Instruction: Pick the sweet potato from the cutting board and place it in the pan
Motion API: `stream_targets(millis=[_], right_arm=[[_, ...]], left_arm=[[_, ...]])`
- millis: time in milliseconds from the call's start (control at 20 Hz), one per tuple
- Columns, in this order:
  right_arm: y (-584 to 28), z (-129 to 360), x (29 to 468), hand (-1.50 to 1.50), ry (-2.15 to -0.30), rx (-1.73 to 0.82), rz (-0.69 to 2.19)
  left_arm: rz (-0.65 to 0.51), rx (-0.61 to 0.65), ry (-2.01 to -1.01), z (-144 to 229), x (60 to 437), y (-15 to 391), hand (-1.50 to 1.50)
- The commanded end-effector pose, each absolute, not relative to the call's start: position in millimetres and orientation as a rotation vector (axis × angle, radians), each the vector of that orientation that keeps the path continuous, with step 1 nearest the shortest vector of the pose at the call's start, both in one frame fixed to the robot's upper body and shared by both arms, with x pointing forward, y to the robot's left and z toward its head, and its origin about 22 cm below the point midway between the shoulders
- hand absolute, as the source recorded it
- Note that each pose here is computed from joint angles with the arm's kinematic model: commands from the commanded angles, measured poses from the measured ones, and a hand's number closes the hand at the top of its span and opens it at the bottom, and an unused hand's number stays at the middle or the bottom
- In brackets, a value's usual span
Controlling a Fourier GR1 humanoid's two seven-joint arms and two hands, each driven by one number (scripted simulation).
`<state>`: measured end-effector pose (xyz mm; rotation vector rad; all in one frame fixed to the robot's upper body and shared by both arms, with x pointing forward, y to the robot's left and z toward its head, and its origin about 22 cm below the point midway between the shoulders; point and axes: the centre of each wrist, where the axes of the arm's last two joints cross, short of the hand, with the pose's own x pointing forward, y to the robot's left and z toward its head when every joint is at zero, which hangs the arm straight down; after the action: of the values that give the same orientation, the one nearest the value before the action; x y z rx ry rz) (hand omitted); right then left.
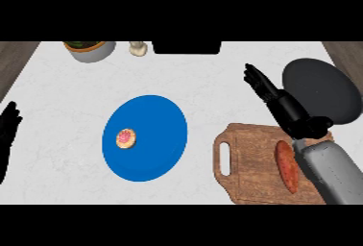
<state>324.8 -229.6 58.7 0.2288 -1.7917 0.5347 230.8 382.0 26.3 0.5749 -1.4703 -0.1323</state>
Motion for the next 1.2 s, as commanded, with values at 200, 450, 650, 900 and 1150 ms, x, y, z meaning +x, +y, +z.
stream_targets(millis=[200, 450, 650, 900, 1150], right_arm=[[-230.4, 90.3, 332.1, 1.50, -1.793, 0.187, 0.983], [-278.7, 85.7, 330.4, -1.50, -1.973, -0.279, 1.170], [-307.6, 63.9, 304.9, -1.50, -2.131, -0.219, 1.115], [-299.7, 81.2, 294.9, -1.50, -1.715, -0.393, 1.630], [-294.9, 106.0, 291.9, -1.50, -1.301, -0.736, 1.974]], left_arm=[[-0.114, 0.002, -1.466, 12.3, 248.8, 263.1, 0.00], [-0.072, -0.203, -1.379, -0.9, 242.5, 236.6, 0.00], [-0.069, -0.222, -1.367, 5.1, 241.8, 218.1, 0.00], [-0.070, -0.218, -1.369, 14.3, 255.5, 225.3, 0.00], [-0.094, -0.200, -1.338, -0.7, 244.7, 226.5, 0.00]])
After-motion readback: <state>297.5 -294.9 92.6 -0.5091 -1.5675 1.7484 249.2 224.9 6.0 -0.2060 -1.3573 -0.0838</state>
